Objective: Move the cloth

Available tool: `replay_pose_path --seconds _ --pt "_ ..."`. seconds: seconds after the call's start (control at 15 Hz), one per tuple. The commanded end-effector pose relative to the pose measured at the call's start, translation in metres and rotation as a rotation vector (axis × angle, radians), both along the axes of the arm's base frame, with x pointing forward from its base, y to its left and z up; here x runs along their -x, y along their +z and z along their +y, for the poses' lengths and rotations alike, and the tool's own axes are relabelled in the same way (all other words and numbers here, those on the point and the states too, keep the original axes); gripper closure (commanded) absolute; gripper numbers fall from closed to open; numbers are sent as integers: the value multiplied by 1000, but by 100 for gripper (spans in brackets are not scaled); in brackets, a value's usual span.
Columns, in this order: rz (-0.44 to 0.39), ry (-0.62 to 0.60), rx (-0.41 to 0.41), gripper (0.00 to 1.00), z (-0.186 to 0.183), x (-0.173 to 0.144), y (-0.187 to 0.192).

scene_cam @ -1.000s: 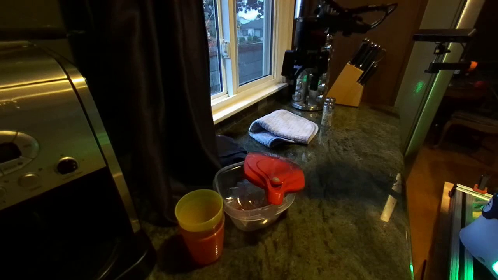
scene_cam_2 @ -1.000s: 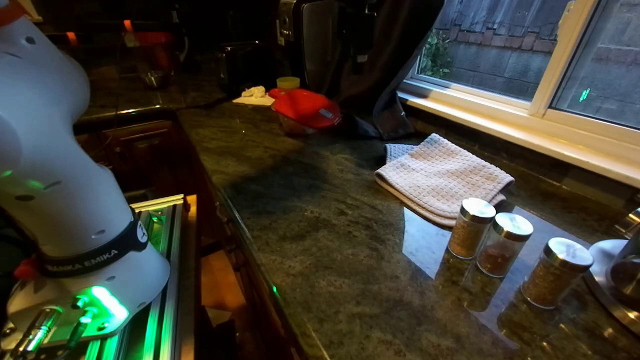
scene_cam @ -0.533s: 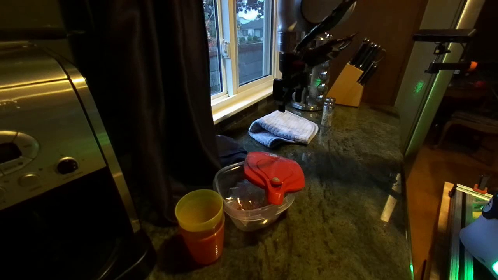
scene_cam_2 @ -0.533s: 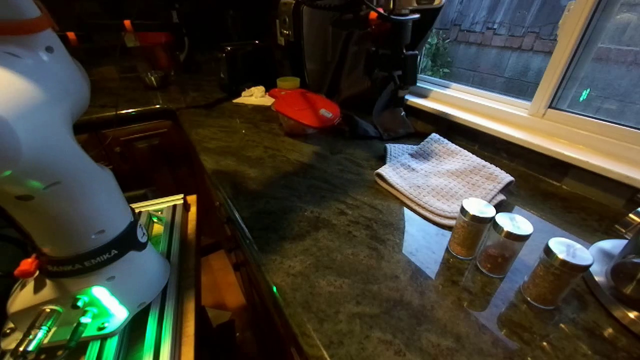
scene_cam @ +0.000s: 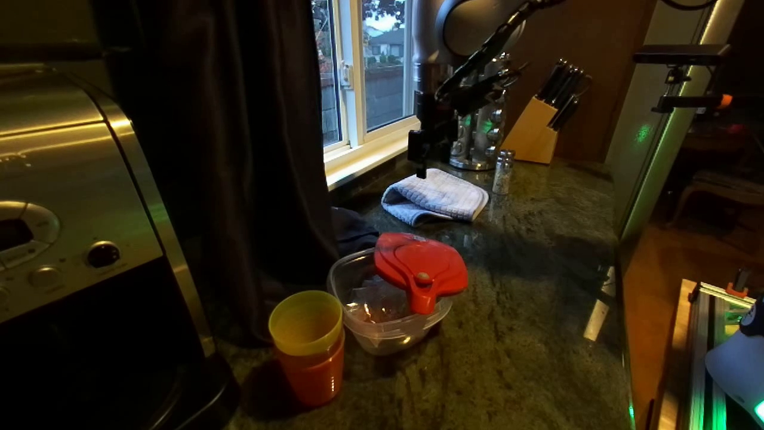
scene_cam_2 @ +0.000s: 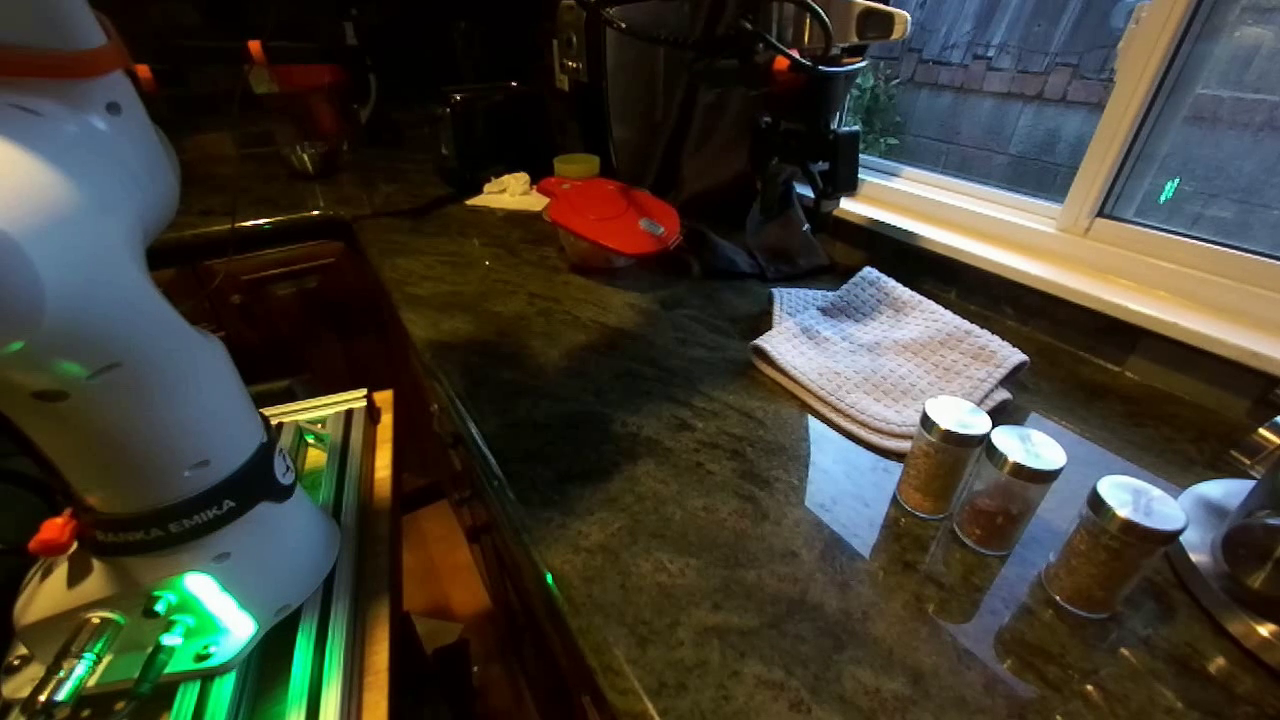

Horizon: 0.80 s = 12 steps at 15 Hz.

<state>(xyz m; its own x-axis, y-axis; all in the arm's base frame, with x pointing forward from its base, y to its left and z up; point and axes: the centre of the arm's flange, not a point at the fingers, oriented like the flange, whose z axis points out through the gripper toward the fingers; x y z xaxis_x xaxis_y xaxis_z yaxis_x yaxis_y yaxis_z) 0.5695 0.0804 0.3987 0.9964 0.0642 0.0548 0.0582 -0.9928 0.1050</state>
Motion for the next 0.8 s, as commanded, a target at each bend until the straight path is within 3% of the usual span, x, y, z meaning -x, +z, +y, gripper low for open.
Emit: replay_pose_path --seconds 0.0,0.2,0.73 --pt "-49 -11 19 0 -8 -24 -19" --pt "-96 3 36 0 -13 -44 -35" --pt "-102 66 121 0 -1 -71 -82"
